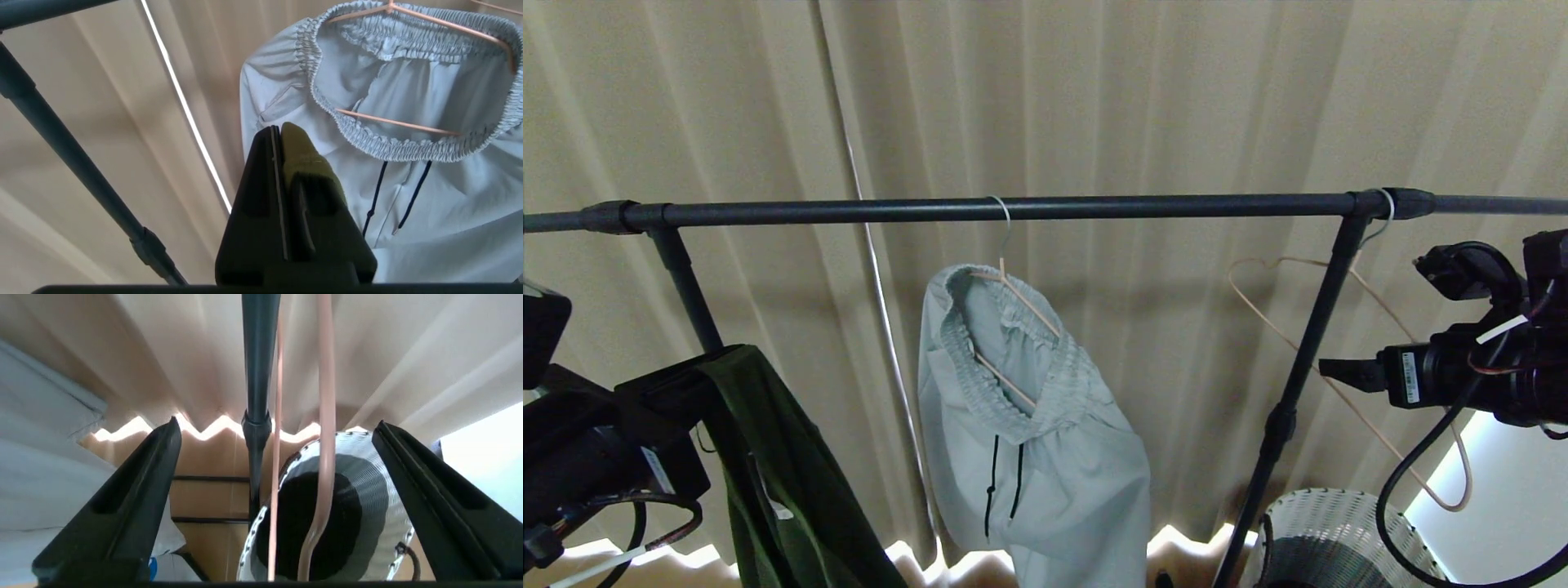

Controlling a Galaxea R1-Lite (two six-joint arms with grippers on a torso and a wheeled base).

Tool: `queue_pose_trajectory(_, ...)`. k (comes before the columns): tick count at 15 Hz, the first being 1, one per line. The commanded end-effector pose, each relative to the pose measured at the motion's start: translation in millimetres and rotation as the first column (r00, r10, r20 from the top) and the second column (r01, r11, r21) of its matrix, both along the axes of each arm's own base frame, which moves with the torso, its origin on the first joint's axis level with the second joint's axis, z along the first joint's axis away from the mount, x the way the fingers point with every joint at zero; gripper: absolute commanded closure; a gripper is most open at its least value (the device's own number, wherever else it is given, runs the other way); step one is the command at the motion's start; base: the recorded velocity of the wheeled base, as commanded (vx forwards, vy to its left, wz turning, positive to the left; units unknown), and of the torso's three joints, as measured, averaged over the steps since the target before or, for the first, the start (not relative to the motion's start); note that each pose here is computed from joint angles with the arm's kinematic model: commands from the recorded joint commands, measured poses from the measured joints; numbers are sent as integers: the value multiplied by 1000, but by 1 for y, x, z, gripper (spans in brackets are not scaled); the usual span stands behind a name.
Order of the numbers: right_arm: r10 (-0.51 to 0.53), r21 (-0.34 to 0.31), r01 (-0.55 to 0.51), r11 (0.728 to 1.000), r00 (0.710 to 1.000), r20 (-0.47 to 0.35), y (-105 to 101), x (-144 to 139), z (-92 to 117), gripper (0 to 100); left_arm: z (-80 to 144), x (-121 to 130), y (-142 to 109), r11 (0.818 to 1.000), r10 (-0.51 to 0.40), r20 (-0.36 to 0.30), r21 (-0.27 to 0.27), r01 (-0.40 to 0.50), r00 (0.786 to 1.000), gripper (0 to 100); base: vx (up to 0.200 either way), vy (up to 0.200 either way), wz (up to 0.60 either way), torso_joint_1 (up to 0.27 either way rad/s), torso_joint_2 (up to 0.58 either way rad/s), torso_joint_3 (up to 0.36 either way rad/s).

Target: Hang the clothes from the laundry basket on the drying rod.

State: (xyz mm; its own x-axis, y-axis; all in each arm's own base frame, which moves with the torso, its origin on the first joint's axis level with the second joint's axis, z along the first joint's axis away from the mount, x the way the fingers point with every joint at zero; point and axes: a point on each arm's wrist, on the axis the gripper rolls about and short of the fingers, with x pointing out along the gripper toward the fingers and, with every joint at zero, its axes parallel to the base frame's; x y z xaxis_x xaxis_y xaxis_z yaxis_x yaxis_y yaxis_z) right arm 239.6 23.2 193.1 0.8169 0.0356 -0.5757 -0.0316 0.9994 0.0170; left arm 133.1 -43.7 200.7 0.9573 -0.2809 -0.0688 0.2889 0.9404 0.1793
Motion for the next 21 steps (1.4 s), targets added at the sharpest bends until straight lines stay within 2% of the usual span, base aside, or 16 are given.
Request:
queue_pose_trajectory(1, 0, 1, 0, 1000, 1000, 11, 0, -1, 3, 0, 0, 0, 0, 1000, 0, 0, 0, 0, 1000, 100, 0, 0, 0, 0, 0, 0)
queue_pose_trajectory(2, 1, 0, -1, 1000, 1000, 21, 0, -4, 6, 100, 0, 0, 0, 1000, 0, -2, 0, 0, 1000, 100, 0, 0, 0, 0, 0, 0)
queue_pose_trajectory(6, -4, -1, 4, 1000, 1000, 19, -1, -5, 5, 100, 0, 0, 0, 1000, 0, 0, 0, 0, 1000, 100, 0, 0, 0, 0, 0, 0)
queue_pose_trajectory(12, -8, 6, 7, 1000, 995, 103, -3, -21, 24, 100, -1, 0, 0, 1000, 0, -3, 7, 0, 1000, 100, 0, 0, 0, 0, 0, 0)
queue_pose_trajectory(15, -14, 13, 12, 1000, 987, 158, -5, -38, 34, 100, -2, 0, 0, 1000, 1, -2, 9, -1, 1000, 100, 0, 0, 0, 0, 0, 0)
queue_pose_trajectory(21, -9, 9, 7, 1000, 983, 183, -9, -75, 29, 100, -1, -1, 1, 1000, 3, 1, 8, -3, 1000, 100, 0, 0, 0, 0, 0, 0)
